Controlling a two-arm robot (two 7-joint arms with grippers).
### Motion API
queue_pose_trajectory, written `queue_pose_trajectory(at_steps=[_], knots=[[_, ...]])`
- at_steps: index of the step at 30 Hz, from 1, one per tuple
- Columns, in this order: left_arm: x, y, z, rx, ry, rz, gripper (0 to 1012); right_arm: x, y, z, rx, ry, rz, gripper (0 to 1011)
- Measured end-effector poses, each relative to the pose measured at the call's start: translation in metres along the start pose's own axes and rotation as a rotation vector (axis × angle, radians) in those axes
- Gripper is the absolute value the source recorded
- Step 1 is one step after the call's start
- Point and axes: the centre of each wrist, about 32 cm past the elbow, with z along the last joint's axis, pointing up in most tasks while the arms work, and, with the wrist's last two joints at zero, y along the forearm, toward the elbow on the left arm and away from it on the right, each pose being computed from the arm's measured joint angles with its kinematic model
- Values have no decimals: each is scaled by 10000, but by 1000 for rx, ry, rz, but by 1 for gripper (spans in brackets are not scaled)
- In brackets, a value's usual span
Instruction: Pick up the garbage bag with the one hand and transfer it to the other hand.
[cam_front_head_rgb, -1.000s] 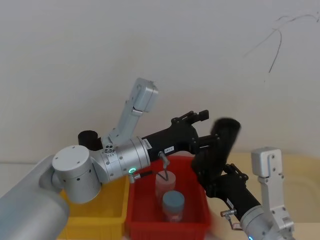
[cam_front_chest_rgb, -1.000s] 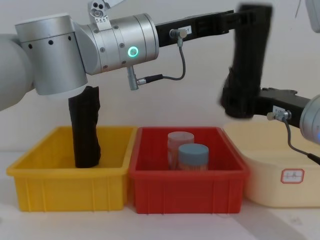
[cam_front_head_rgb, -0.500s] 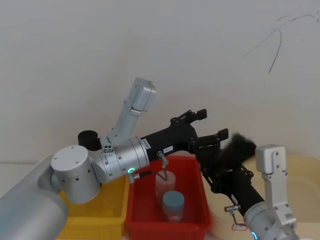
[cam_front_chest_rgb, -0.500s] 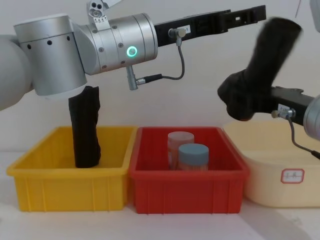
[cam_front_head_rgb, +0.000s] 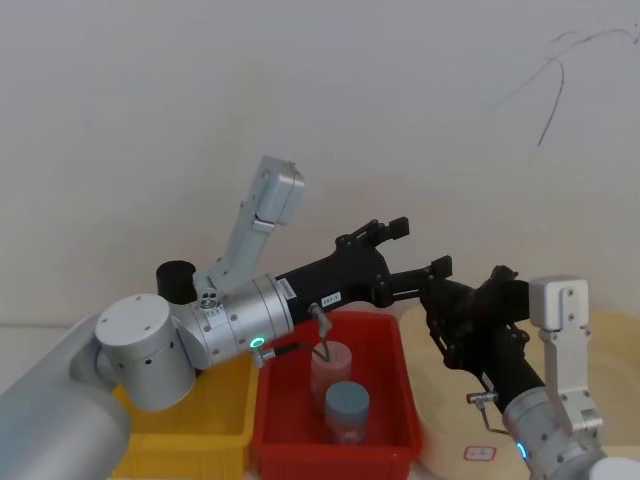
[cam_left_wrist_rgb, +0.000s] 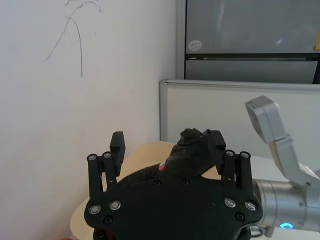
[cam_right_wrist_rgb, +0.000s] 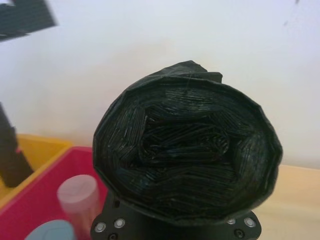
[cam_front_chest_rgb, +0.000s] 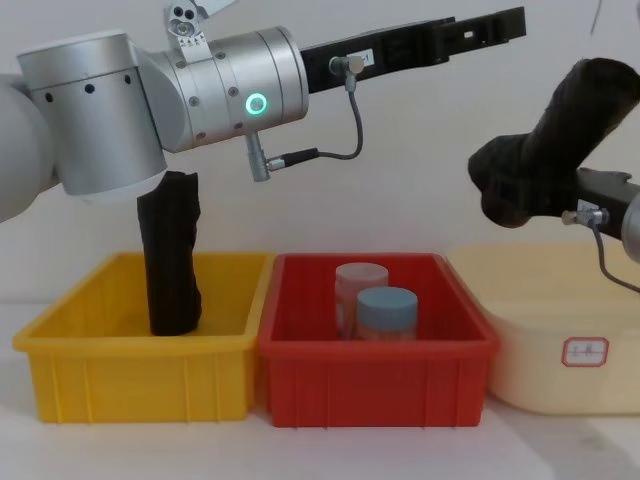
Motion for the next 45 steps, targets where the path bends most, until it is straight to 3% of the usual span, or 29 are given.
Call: queue_pose_trajectory(at_steps=[10, 21, 35, 45], knots=[[-1, 50, 6, -9, -1, 12, 1000, 133, 137, -11, -31, -8, -81, 590], [11, 217, 40, -21, -13, 66, 1000, 306, 278, -46, -96, -37, -187, 593], [26, 563, 128, -31, -48, 178, 1000, 503, 286, -75, -136, -63, -275, 981], [21, 749, 153, -27, -54, 235, 1000, 534, 157, -5, -117, -67, -266, 1000]])
